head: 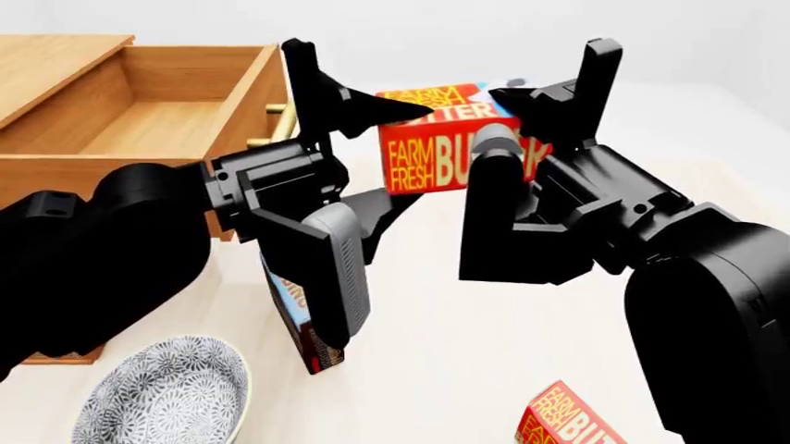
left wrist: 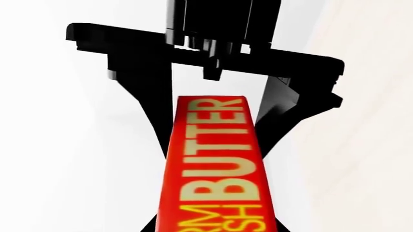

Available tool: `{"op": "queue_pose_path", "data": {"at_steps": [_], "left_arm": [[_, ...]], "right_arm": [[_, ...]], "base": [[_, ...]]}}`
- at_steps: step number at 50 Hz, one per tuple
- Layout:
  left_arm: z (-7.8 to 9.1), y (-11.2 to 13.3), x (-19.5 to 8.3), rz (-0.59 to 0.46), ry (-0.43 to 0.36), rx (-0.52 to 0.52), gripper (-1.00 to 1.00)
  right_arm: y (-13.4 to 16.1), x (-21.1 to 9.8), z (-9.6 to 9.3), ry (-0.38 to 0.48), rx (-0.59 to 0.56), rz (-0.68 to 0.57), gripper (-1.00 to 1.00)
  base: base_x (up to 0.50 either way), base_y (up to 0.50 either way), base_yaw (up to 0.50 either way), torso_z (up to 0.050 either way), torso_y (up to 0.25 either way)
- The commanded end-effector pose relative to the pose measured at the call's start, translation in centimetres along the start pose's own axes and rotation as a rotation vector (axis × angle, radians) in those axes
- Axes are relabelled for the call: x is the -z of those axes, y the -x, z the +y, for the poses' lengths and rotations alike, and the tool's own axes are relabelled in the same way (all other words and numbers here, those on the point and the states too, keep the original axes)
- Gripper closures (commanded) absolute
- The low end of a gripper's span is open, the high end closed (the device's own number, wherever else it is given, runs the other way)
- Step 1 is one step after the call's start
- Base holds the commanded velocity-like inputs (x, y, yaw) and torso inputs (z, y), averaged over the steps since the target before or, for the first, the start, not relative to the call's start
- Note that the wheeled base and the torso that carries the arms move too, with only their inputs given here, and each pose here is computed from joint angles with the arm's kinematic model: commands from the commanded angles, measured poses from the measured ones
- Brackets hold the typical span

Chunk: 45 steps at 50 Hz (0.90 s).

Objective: Put the butter at the front in the top drawer of the cabinet and close it.

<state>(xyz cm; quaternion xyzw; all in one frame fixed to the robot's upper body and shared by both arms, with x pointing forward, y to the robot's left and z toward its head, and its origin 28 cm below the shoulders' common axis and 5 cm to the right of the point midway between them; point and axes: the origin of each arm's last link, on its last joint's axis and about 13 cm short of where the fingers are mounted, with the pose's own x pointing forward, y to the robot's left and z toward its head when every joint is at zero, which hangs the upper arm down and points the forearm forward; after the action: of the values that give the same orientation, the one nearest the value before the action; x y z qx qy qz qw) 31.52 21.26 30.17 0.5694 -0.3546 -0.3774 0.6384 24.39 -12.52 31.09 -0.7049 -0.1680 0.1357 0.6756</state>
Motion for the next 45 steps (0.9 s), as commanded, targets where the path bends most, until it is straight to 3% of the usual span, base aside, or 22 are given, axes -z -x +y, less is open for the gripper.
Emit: {"op": "queue_pose_path", "data": {"at_steps": [1,16,17,45], "left_arm": [[-0.1,-0.2,-0.1,-0.021,0.011,-0.004,1.00],[0.0,-0.2,-0.1,-0.024,-0.004,-0.014,1.00],[0.0,-0.2,-0.1,-0.024,-0.005,-0.015,1.00],[0.5,0.7,0.0,0.015,-0.024,-0.024,1.00]], "right_arm": [[0.4,-0.2,-1.1,0.047,0.096,0.007,1.00],[0.4,-0.1,-1.1,0.078,0.125,0.014,1.00],[0.4,-0.1,-1.1,0.096,0.136,0.014,-1.00],[1.4,0.7,-1.1,0.109,0.165,0.060,-1.00]], "base": [[0.00,0.00,0.00,0.000,0.000],[0.00,0.00,0.00,0.001,0.001],[0.00,0.00,0.00,0.000,0.000],[0.00,0.00,0.00,0.000,0.001]]}}
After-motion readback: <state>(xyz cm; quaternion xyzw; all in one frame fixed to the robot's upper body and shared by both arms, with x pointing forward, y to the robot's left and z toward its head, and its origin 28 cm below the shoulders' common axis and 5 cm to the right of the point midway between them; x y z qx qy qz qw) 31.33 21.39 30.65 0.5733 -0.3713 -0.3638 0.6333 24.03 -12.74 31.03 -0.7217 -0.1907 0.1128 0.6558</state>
